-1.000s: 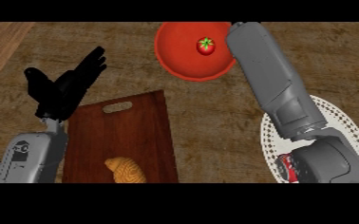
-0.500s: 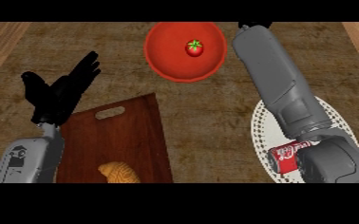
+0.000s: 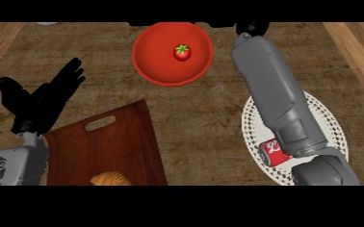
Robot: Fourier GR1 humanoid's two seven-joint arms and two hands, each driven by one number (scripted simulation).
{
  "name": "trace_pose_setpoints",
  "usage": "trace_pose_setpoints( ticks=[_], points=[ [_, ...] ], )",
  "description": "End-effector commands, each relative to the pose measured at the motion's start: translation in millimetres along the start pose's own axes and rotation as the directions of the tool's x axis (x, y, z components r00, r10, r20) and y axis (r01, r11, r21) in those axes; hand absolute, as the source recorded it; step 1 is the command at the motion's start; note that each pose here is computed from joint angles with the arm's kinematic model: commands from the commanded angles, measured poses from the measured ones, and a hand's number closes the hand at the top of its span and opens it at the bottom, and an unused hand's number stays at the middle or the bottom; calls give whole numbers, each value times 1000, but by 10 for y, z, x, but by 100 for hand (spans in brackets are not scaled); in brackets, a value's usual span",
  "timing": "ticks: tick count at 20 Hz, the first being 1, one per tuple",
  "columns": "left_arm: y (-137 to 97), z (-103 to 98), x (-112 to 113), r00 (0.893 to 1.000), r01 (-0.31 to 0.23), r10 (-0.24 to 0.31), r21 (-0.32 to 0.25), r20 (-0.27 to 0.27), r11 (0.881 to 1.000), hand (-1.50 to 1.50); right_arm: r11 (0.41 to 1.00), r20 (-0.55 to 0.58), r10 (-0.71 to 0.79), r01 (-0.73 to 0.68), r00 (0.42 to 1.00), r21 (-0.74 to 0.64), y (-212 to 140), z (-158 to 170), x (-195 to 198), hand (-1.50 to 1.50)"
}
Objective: Pick the tomato from the placemat and place it in the bowl
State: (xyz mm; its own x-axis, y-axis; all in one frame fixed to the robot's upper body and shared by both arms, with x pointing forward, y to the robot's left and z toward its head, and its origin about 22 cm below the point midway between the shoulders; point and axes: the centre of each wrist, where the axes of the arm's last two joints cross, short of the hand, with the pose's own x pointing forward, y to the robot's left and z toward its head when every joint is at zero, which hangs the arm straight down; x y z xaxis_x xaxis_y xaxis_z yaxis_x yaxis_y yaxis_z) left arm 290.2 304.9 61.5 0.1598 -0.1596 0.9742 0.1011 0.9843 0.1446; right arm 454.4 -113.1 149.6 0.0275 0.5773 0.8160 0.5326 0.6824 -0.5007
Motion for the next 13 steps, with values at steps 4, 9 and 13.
trace_pose_setpoints(
  ticks=[4, 9, 13],
  points=[
    [-45, 92, -143, 1000, -9, 10, 21, -30, 1000, 0, 976, 145, -177, 155, 973, 151, -149, 322, 284, -150],
    [80, 78, -124, 999, -8, 9, 20, -45, 1000, 0, 925, 146, -336, 297, 930, 236, -312, 717, 260, -150],
    [160, 181, -146, 1000, -9, 10, 30, -29, 1000, 0, 918, 147, -333, 284, 931, 277, -392, 1221, 66, 150]
  ],
)
